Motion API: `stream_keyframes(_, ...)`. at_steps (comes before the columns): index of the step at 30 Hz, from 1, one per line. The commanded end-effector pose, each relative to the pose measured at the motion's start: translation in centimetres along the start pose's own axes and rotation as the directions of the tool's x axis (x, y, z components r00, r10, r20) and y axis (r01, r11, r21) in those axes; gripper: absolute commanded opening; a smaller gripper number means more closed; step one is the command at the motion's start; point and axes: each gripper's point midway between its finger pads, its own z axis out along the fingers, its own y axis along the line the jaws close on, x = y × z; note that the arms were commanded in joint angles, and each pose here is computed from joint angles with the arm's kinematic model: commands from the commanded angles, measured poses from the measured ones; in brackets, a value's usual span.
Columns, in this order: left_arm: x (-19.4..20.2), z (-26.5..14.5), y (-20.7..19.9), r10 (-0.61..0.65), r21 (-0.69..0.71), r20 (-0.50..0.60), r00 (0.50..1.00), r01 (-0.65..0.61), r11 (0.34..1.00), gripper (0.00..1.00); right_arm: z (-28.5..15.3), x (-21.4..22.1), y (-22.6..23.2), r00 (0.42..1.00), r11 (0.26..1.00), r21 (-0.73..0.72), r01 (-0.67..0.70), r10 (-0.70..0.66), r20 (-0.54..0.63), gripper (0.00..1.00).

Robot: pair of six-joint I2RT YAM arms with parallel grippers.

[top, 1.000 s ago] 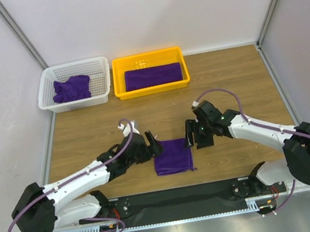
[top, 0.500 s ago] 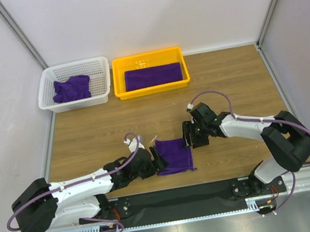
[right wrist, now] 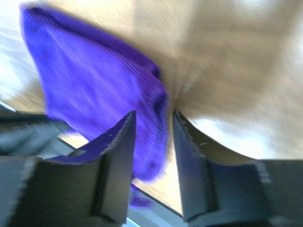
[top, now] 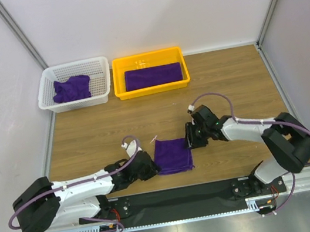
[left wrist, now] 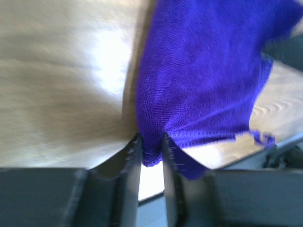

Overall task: Fold and stack the towels
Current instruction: Fold the towel

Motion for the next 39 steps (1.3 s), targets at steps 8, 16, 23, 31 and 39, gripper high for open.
stream_keyframes(8, -7.9, 2.2, 1.6, 0.269, -0.112, -0.01, 0.963, -0.269, 0.957, 0.18, -2.3, 4.0, -2.9, 0.991, 0.99, 0.059, -0.128, 0.125, 0.048, 0.31)
stream_keyframes(16, -12.4, 6.8, -3.0, 0.66, -0.075, -0.164, 0.733, -0.677, 0.732, 0.25, -4.2, 2.1, -1.6, 0.992, 0.994, 0.064, -0.092, 0.087, 0.087, 0.34)
stream_keyframes(23, -16.6, 6.5, -5.1, 0.77, -0.114, -0.146, 0.621, -0.784, 0.611, 0.69, -7.8, -6.8, 0.3, 0.979, 0.999, 0.041, -0.018, 0.009, 0.204, 0.43)
stream_keyframes(31, -16.3, 2.2, -8.6, 0.359, -0.136, -0.018, 0.933, -0.358, 0.924, 0.91, -4.7, -11.0, -0.4, 0.982, 0.995, 0.053, 0.081, -0.089, 0.165, 0.59)
stream_keyframes(39, -10.7, 1.5, -7.9, 0.024, -0.073, 0.103, 0.994, -0.017, 0.997, 0.89, -2.4, -10.5, -2.1, 0.995, 0.998, 0.007, 0.061, -0.061, 0.08, 0.54)
